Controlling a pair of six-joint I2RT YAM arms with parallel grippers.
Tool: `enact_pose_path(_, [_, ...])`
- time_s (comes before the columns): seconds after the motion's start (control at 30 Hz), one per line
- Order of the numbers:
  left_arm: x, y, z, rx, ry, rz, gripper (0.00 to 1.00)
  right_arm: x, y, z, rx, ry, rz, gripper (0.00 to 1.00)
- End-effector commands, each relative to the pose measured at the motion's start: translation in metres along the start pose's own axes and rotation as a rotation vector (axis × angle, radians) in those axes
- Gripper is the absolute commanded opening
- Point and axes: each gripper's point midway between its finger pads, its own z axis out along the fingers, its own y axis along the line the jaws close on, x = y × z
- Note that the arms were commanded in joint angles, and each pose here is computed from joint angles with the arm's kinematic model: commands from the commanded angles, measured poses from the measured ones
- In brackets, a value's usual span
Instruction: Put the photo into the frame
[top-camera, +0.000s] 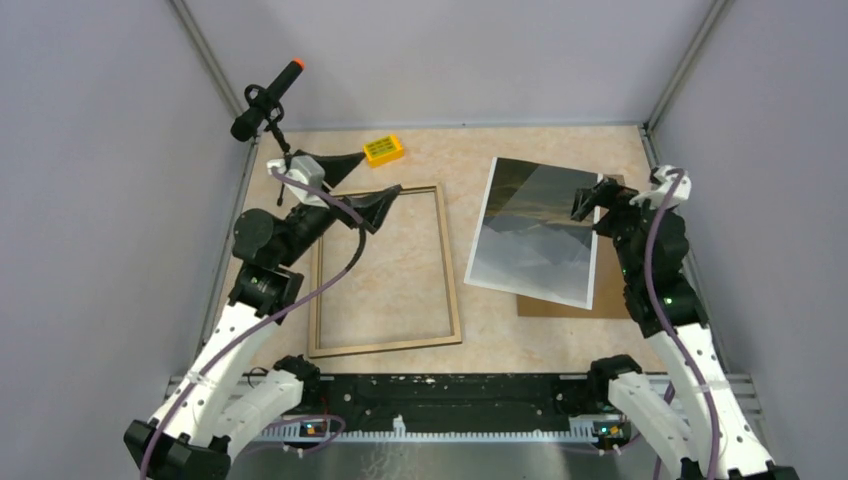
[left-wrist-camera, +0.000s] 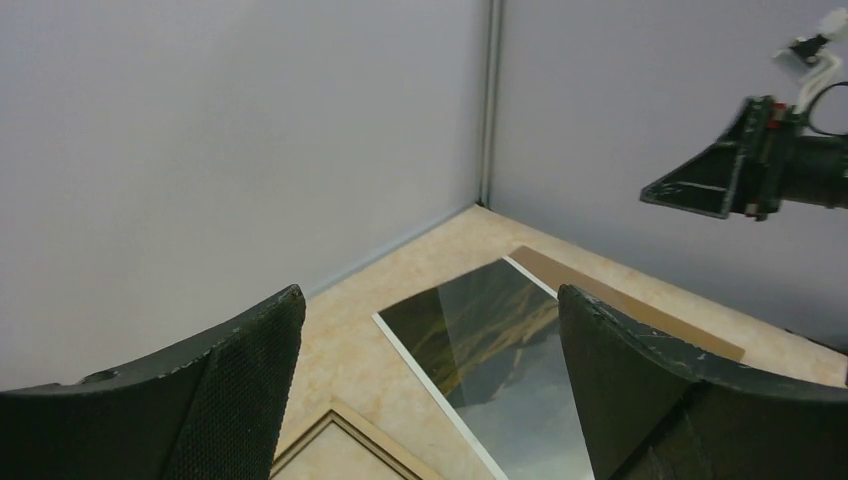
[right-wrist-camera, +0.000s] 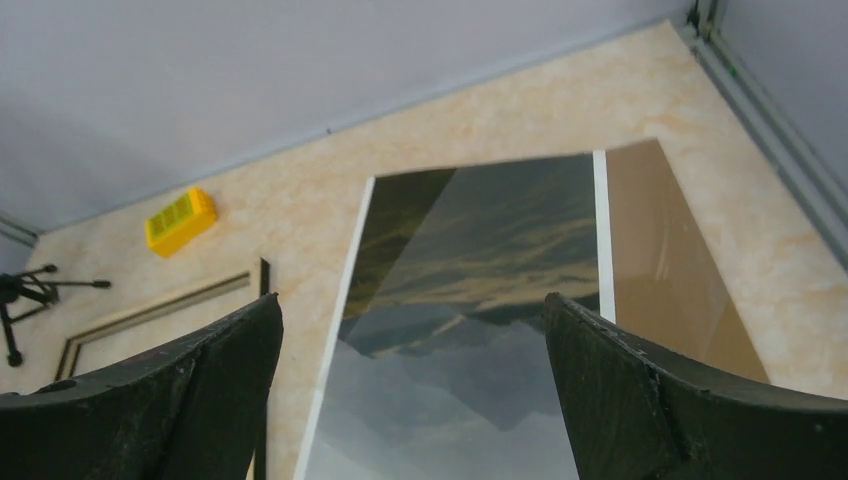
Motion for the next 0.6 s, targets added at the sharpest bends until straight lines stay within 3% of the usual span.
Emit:
enact_pose_path(0.0, [0.011,-0.010,0.007,0.016,0.013,0.016,0.99,0.050,-0.015,0.018,0.060,0.131,-0.001,0.99])
enact_pose_path(0.13, [0.021,-0.014,0.010,0.000,0.027,-0.033,0.99,0.098,-0.024,0.026,0.049,0.248,-0.085,0.99])
enact_pose_path(0.3, [0.031,-0.024,0.016,0.016,0.061,-0.055,0.99,0.149,-0.051,0.035,0.198,0.360,0.007,0.99])
enact_pose_path(0.47, [0.037,-0.022,0.016,-0.033,0.087,-0.103,0.99,0.197,-0.049,0.050,0.094,0.551,0.087,0.99])
enact_pose_path(0.57, [0.039,-0.027,0.017,-0.020,0.104,-0.129,0.99,0.208,-0.062,0.053,0.073,0.585,0.219,0.99])
